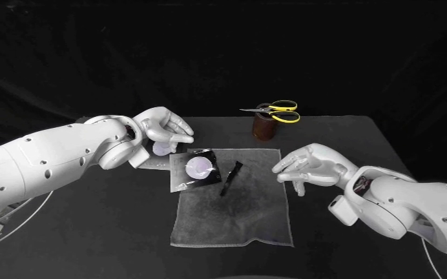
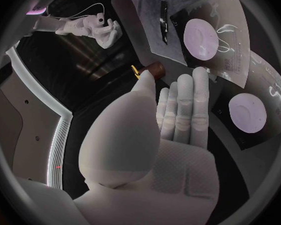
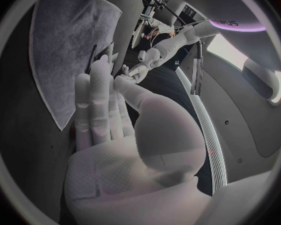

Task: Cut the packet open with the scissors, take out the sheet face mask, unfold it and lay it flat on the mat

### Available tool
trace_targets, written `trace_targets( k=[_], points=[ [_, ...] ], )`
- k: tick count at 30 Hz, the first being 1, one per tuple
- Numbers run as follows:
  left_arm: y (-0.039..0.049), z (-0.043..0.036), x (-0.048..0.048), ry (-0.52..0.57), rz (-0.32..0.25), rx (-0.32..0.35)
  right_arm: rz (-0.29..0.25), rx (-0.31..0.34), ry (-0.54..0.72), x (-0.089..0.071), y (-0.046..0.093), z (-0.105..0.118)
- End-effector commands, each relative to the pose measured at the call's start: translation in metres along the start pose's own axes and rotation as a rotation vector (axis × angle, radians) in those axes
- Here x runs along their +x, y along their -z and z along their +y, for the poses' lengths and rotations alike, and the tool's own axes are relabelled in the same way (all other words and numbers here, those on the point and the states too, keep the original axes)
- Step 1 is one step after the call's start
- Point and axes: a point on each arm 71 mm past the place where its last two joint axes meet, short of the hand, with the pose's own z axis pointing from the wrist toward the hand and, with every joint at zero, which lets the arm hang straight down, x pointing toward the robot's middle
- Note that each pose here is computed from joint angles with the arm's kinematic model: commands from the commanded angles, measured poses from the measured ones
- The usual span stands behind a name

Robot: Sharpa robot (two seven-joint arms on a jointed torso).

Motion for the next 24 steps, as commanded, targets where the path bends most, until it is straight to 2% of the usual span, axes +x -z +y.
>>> trace_targets(
  k=[1,5,13,24],
  points=[
    [-0.0007,-0.0035,0.0068,-0.148,-0.042,0.015,0.053,-0.021,0.118,0.010,-0.005,0.004],
    [-0.0037,-0.0032,0.0176,-0.242,-0.030,0.015,0.055,-0.013,0.168,0.019,-0.014,0.007],
    [-0.0108,-0.0019,0.0255,-0.389,-0.050,-0.004,0.045,0.010,0.253,0.030,-0.027,0.012],
    [-0.0271,-0.0032,0.0452,-0.565,-0.030,-0.051,0.015,0.015,0.295,0.039,-0.041,0.018]
  ],
)
